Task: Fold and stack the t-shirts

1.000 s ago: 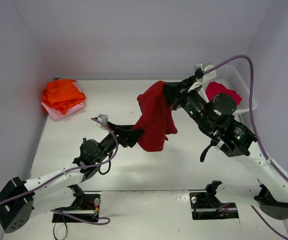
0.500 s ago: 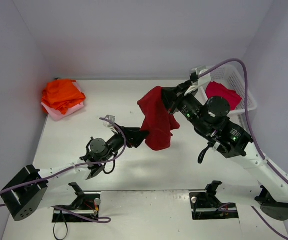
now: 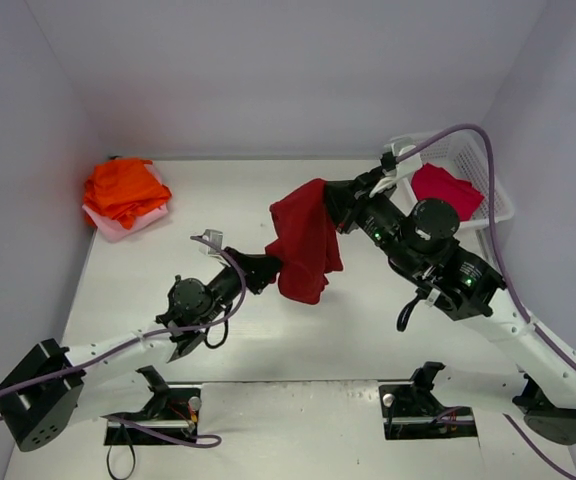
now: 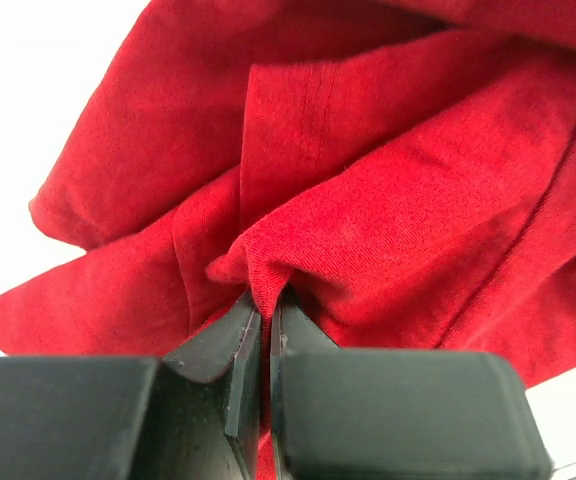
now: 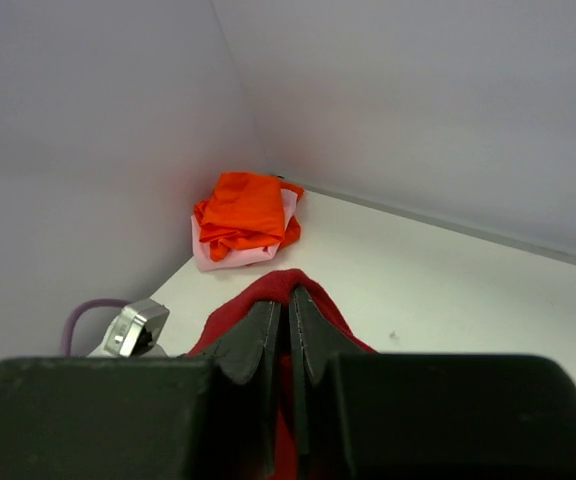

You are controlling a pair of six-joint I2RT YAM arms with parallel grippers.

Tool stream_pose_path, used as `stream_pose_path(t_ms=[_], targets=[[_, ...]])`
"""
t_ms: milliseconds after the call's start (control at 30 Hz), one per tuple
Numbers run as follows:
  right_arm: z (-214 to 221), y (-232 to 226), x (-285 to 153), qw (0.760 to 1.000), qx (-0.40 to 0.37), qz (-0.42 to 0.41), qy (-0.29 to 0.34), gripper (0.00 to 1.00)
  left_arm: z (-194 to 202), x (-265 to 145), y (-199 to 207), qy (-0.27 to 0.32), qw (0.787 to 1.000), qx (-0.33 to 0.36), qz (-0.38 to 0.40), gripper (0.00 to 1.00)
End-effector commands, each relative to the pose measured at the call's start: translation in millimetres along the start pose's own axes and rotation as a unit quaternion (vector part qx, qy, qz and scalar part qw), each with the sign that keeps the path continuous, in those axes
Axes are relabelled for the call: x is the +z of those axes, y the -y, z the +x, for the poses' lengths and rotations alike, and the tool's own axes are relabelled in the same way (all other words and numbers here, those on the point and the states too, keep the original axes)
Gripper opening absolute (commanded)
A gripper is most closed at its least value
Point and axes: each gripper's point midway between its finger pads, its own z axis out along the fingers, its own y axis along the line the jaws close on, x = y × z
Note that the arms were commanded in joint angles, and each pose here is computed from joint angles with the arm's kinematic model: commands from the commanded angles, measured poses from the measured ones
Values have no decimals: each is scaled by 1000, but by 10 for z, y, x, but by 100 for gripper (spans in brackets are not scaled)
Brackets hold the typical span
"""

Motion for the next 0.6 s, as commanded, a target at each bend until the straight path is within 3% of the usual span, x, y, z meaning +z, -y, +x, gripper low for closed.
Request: stream_pose_path(t_ms=[0, 300, 567], targets=[[-544, -6, -182, 996, 21, -2, 88, 0, -344, 2, 275, 49, 998, 26, 32, 0], [-334, 276, -636, 998, 5, 42, 45, 0, -843, -364, 215, 65, 986, 138, -69, 0], [-9, 308, -767, 999, 12, 35, 0, 0, -1094, -530, 274, 72, 977, 174, -99, 0]])
